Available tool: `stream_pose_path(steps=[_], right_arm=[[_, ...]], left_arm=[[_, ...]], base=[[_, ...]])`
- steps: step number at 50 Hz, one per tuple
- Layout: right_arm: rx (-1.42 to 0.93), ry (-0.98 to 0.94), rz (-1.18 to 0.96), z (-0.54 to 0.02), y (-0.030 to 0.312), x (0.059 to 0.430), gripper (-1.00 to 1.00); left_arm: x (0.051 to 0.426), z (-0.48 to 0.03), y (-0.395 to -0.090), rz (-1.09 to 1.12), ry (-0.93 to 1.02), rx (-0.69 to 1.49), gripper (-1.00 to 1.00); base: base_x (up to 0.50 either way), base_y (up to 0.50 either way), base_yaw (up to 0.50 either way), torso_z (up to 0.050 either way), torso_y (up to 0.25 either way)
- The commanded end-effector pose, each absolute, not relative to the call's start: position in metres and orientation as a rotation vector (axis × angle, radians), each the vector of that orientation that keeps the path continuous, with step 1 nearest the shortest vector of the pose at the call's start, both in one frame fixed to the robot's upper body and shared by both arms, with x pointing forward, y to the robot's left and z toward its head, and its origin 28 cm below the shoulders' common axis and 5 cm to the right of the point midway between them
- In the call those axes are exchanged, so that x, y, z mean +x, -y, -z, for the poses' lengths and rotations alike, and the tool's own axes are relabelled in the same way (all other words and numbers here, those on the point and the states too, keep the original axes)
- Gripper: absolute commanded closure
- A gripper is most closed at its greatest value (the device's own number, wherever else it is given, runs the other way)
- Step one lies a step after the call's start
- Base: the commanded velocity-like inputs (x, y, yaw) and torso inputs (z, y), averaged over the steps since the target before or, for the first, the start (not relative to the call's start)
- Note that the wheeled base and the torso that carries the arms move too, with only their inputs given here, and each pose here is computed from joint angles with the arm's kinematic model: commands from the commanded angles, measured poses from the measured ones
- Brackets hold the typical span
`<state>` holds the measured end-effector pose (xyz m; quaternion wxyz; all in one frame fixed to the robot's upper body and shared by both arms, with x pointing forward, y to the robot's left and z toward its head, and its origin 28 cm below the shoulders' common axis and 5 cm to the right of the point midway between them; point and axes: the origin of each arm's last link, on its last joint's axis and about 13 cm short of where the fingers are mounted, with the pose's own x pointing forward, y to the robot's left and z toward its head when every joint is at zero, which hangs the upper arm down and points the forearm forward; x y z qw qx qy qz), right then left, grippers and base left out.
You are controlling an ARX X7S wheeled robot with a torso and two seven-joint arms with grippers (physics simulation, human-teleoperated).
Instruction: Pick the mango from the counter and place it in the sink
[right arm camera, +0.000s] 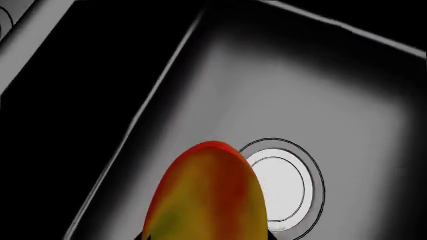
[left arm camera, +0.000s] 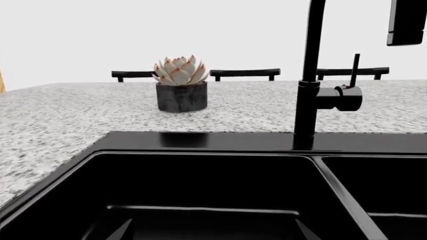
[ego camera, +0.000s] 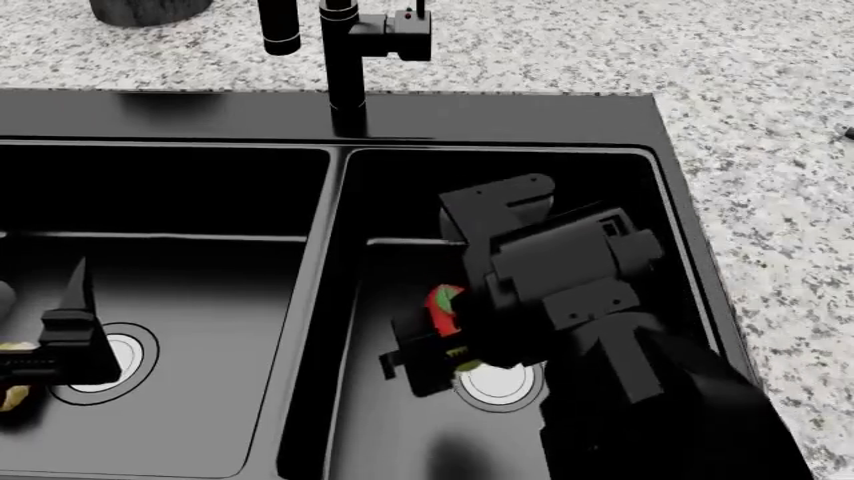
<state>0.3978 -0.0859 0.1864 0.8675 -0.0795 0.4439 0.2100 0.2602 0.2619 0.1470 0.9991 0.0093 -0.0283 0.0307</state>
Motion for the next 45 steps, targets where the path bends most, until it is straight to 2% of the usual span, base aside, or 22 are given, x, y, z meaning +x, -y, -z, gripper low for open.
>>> stream_pose_path(steps=[1,27,28,45], right_arm=[[-0.206,-1.004,-0.497,-0.177,0.084,0.394,1.0],[-0.192,-1.086,-0.538,-0.167,0.082,0.387,1.0],[-0.197,-1.087,-0.537,-0.167,0.082,0.387,-1.0],[-0.183,-1.051,-0.54,-0.183,0.083,0.392,-1.0]], left_arm=[[0.261,-0.145,-0.261,-0.058,0.053,0.014,-1.0],[0.261,-0.144,-0.262,-0.058,0.049,0.009,-1.0],[0.261,-0.144,-0.261,-0.057,0.049,0.007,-1.0],[0.262,-0.145,-0.261,-0.056,0.051,0.011,-1.0]], base=[[0.0,0.0,0.0,0.0,0.0],[0.0,0.0,0.0,0.0,0.0],[0.0,0.0,0.0,0.0,0.0],[0.0,0.0,0.0,0.0,0.0]])
